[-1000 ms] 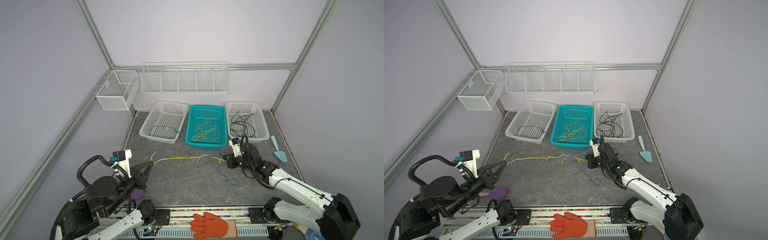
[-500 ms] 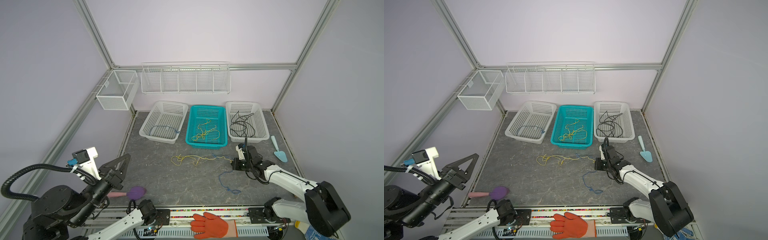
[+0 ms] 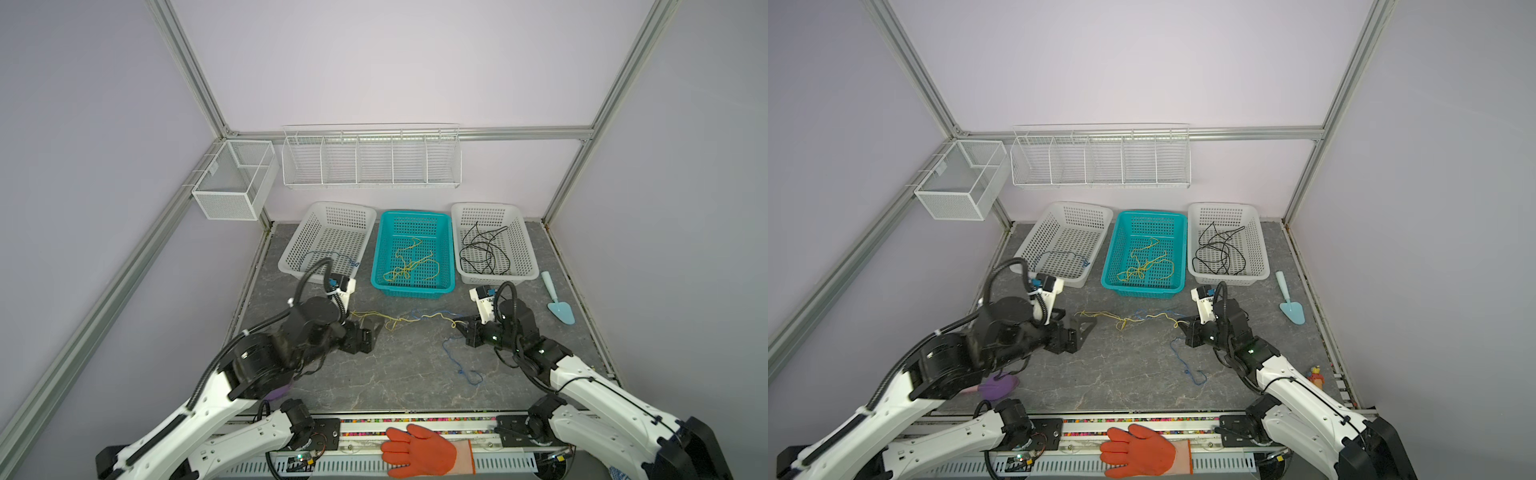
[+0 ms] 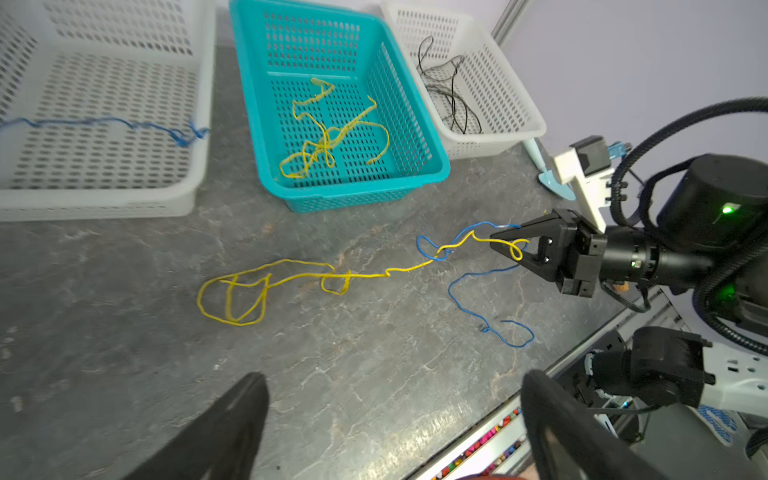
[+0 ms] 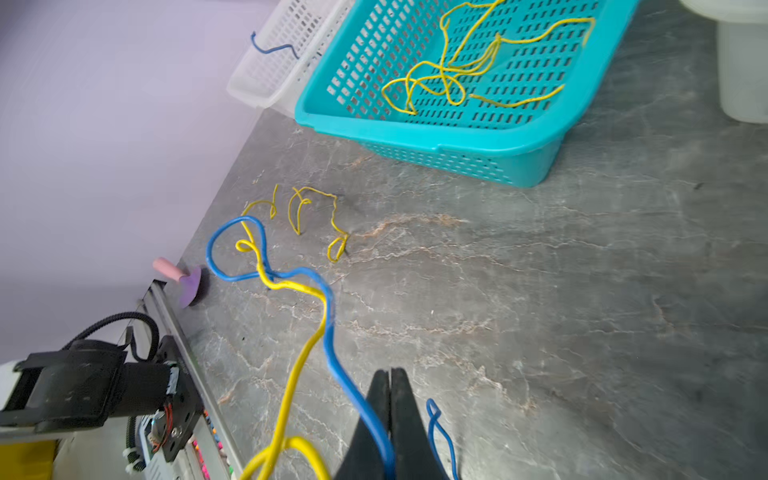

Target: Untangle the cables

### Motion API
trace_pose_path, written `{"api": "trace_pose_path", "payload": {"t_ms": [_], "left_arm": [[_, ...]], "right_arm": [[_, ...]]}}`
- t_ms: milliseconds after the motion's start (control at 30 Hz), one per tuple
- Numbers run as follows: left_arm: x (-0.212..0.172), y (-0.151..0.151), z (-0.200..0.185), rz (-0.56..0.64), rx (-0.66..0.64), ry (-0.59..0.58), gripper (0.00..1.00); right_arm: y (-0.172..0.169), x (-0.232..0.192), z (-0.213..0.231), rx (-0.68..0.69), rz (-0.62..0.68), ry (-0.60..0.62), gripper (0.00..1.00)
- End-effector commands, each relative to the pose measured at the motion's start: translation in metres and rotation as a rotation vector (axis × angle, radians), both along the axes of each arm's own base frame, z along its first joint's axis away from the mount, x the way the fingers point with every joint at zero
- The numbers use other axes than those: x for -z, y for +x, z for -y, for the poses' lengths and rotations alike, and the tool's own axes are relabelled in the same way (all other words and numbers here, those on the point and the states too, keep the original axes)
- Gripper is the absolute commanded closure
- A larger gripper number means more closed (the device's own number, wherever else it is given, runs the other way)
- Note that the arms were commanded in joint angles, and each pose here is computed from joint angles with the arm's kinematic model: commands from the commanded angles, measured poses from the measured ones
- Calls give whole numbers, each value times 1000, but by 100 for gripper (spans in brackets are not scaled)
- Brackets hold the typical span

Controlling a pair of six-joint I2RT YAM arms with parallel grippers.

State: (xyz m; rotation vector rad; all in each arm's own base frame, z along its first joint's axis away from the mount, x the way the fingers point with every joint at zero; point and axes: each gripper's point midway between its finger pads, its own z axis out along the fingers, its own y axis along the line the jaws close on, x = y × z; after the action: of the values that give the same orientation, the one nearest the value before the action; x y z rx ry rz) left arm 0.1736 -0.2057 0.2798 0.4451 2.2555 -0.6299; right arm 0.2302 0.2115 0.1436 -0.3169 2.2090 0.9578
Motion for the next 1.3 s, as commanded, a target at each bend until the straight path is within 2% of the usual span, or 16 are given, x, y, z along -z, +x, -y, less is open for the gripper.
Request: {"api": "trace_pose_path", "payload": {"t_ms": [0, 100, 233, 400, 500, 667, 967, 1267], "left_arm": [[23, -2, 27, -17, 186, 126, 0], [48, 0, 38, -24, 281, 227, 0], [69, 1, 44, -10, 367, 303, 0], [84, 2, 44, -23, 415, 383, 1], [92, 4, 45, -32, 428, 420, 5], [95, 9, 44, -35, 425, 460, 16], [100, 1, 45, -61, 446, 437, 44], [100, -5, 51, -82, 483, 412, 79]], "right_arm": [[-10, -20, -14, -90, 46, 48, 94], [-14, -25, -16, -112, 55, 55, 94], [-18, -32, -17, -127, 57, 64, 94], [-25, -41, -21, -169, 59, 95, 94], [-29, -46, -25, -198, 56, 116, 94], [-33, -49, -28, -227, 54, 130, 94], [-34, -50, -30, -238, 48, 140, 94], [-35, -47, -34, -250, 32, 139, 94]]}}
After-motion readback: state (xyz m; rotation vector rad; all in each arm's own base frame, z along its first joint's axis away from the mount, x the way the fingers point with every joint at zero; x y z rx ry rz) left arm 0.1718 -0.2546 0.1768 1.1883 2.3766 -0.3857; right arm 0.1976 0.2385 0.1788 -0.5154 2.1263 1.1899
